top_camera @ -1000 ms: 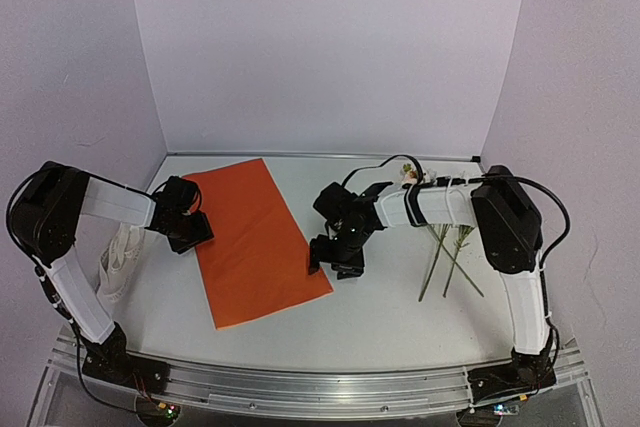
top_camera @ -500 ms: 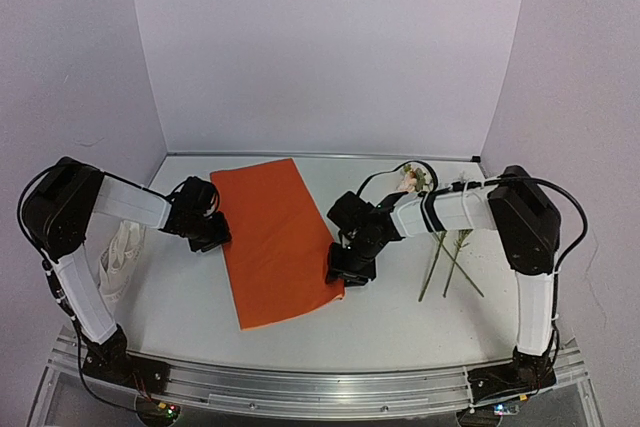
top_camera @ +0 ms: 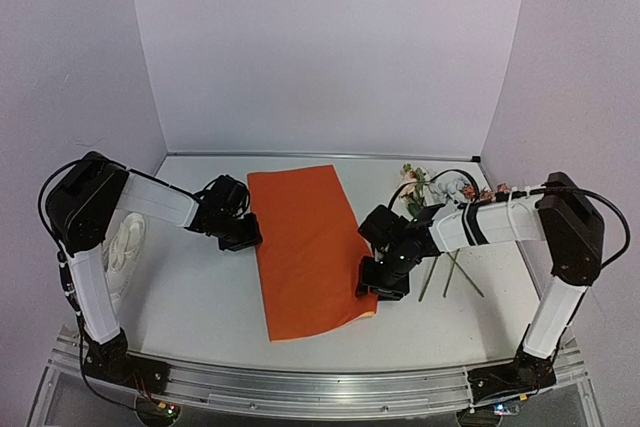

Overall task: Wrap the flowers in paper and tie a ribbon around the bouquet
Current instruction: Pick up the folded wrapping paper from the center of the board.

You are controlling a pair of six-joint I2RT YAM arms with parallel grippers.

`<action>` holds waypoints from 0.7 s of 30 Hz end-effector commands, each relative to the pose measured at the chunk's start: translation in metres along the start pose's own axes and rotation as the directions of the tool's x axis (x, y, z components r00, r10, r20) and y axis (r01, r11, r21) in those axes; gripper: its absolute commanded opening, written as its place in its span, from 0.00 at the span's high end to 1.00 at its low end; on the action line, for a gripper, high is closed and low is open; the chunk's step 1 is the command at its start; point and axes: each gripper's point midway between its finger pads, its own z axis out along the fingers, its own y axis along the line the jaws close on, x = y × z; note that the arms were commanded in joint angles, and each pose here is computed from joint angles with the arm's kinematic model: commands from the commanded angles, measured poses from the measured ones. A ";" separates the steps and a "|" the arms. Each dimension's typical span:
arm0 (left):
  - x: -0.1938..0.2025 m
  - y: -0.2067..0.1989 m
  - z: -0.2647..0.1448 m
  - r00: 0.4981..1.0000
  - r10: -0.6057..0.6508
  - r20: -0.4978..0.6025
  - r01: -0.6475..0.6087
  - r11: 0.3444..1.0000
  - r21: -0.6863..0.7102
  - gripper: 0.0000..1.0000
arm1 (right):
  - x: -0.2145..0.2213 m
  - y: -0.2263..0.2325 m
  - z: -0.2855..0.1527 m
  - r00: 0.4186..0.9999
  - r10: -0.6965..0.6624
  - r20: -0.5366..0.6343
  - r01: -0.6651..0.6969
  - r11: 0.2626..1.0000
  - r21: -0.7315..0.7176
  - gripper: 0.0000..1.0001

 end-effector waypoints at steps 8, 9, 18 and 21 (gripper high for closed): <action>0.029 0.021 0.015 0.992 0.017 -0.128 -0.029 0.995 -0.095 0.81 | -0.010 -0.017 -0.024 0.994 -0.006 0.111 -0.001 0.998 0.061 0.50; 0.028 0.021 0.015 0.992 0.017 -0.128 -0.029 0.995 -0.093 0.81 | -0.011 -0.018 -0.025 0.993 -0.012 0.116 0.004 0.998 0.066 0.50; 0.028 0.017 0.017 0.991 0.022 -0.136 -0.033 0.996 -0.077 0.83 | -0.016 -0.007 -0.032 0.992 -0.038 0.122 0.032 0.999 0.044 0.57; 0.029 0.016 0.019 0.990 0.025 -0.139 -0.035 0.997 -0.072 0.84 | -0.016 -0.005 -0.032 0.992 -0.041 0.116 0.036 0.998 0.042 0.70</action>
